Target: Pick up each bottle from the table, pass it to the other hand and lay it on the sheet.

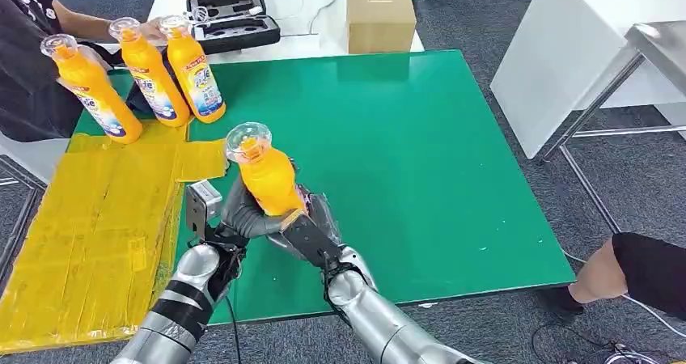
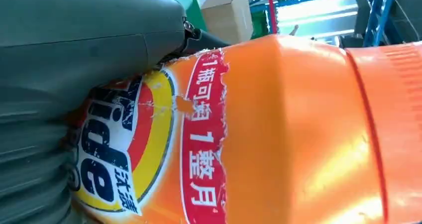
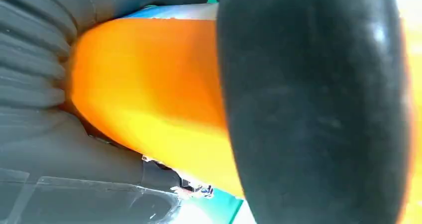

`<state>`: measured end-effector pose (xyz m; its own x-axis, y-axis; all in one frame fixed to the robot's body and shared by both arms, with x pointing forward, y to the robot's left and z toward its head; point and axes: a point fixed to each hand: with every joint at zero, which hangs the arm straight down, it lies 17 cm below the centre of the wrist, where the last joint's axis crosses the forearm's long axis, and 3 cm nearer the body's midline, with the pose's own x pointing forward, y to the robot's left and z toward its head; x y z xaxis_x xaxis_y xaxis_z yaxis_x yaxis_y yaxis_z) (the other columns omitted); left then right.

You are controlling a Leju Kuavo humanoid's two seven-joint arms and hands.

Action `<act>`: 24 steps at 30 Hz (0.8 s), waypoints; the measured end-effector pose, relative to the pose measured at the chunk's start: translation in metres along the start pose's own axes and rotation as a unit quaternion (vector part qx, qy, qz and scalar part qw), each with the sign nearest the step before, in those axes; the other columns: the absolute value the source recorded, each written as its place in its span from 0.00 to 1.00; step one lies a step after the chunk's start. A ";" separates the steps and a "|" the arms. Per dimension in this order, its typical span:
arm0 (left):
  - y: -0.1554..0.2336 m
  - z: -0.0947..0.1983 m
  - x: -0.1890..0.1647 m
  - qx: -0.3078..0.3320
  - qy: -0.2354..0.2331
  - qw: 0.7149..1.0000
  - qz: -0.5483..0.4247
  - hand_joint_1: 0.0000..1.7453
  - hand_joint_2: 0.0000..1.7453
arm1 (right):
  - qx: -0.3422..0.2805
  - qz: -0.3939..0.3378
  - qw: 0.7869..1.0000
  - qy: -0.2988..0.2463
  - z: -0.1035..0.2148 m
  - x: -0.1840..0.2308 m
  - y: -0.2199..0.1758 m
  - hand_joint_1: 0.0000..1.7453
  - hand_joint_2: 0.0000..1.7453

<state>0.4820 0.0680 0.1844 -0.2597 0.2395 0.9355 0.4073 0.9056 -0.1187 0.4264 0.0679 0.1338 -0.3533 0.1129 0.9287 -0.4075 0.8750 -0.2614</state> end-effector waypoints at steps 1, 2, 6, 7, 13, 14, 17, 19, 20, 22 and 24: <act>0.001 0.000 0.000 0.001 0.000 1.000 0.001 1.00 1.00 | 0.001 0.001 1.000 0.000 0.000 0.000 0.000 0.98 1.00; 0.001 0.000 0.000 0.002 0.000 1.000 0.002 1.00 1.00 | 0.002 0.004 1.000 -0.001 0.000 0.000 0.000 1.00 1.00; 0.004 0.002 -0.002 0.010 0.001 1.000 0.010 1.00 1.00 | 0.007 0.018 1.000 -0.009 0.001 0.000 0.001 0.66 1.00; 0.005 0.003 -0.002 0.014 0.001 1.000 0.014 1.00 1.00 | 0.007 0.022 1.000 -0.012 0.002 0.000 0.000 0.00 1.00; 0.027 0.012 -0.003 0.068 0.001 0.997 0.032 1.00 1.00 | -0.001 0.019 0.999 -0.030 0.028 -0.006 0.001 0.00 1.00; 0.031 0.014 -0.003 0.074 0.001 0.997 0.033 1.00 1.00 | -0.002 0.016 0.999 -0.028 0.032 -0.007 0.001 0.00 1.00; 0.040 0.014 0.000 0.088 -0.003 0.996 0.032 1.00 1.00 | -0.007 0.009 1.000 -0.026 0.041 -0.009 0.001 0.00 1.00; 0.047 0.014 0.003 0.097 -0.007 0.995 0.032 1.00 1.00 | -0.009 0.006 1.000 -0.023 0.046 -0.010 0.002 0.00 1.00; 0.050 0.013 0.004 0.101 -0.008 0.994 0.033 1.00 1.00 | -0.010 0.005 1.000 -0.022 0.048 -0.011 0.002 0.00 1.00; 0.054 0.014 0.005 0.109 -0.010 0.994 0.030 1.00 1.00 | -0.016 0.004 1.000 -0.024 0.050 -0.010 0.000 0.00 1.00; 0.059 0.014 0.007 0.115 -0.013 0.993 0.029 1.00 1.00 | -0.022 0.003 0.999 -0.025 0.052 -0.009 -0.003 0.00 1.00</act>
<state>0.4920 0.1284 0.1792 -0.2646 0.2994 0.9167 0.2115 0.9454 -0.2478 0.3871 0.0392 0.1122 -0.3979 0.0946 0.9126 -0.3688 0.8942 -0.2535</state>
